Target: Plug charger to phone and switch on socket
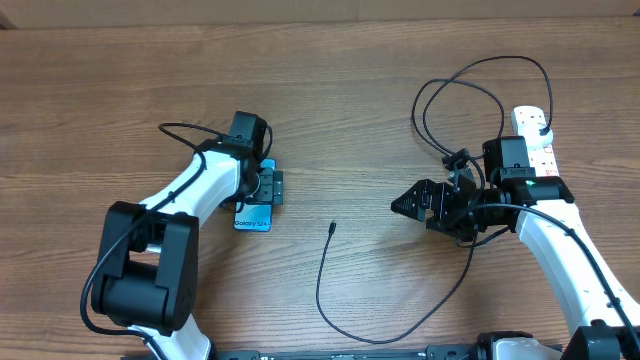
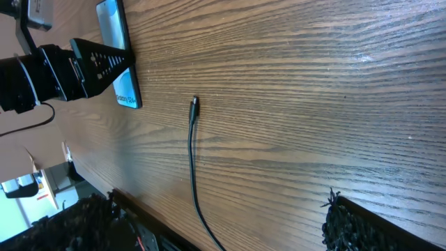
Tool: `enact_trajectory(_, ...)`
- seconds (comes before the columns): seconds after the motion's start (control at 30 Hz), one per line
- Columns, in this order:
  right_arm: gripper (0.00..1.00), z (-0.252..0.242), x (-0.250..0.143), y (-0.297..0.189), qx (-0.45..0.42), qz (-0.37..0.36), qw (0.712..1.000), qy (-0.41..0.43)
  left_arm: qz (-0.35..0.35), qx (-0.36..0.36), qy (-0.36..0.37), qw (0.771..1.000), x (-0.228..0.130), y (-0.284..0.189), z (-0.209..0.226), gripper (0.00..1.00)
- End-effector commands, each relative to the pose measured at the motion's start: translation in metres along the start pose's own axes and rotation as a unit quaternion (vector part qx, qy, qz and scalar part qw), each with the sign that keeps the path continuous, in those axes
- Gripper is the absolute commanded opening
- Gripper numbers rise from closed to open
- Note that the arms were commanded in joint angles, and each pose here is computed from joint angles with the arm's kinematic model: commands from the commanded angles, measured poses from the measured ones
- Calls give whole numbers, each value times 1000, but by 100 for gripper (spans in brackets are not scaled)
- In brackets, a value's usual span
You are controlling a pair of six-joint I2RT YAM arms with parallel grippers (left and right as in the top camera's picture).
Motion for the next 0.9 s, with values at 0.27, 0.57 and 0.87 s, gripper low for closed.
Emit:
enact_trajectory(0.27, 100, 2, -2, 2, 7, 4, 1000, -1, 74, -22, 2, 997, -30, 14, -2, 91)
enact_trajectory(0.57, 100, 2, -4, 2, 7, 8, 1000, 3, 79, -23, 2, 997, -32, 14, -2, 81)
enact_trajectory(0.87, 100, 5, -6, 1, 19, 13, 1000, 7, 99, -42, -2, 994, -31, 4, -8, 73)
Point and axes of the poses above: each gripper's point midway between its finger pads, its own y axis out along the fingers, its own z axis along the line the jaws close on, x = y × z, the point moved 4 cm from there along -y, back along the fingers, and after that the axes turned 13 degrees about -y, right-handed, at the moved point
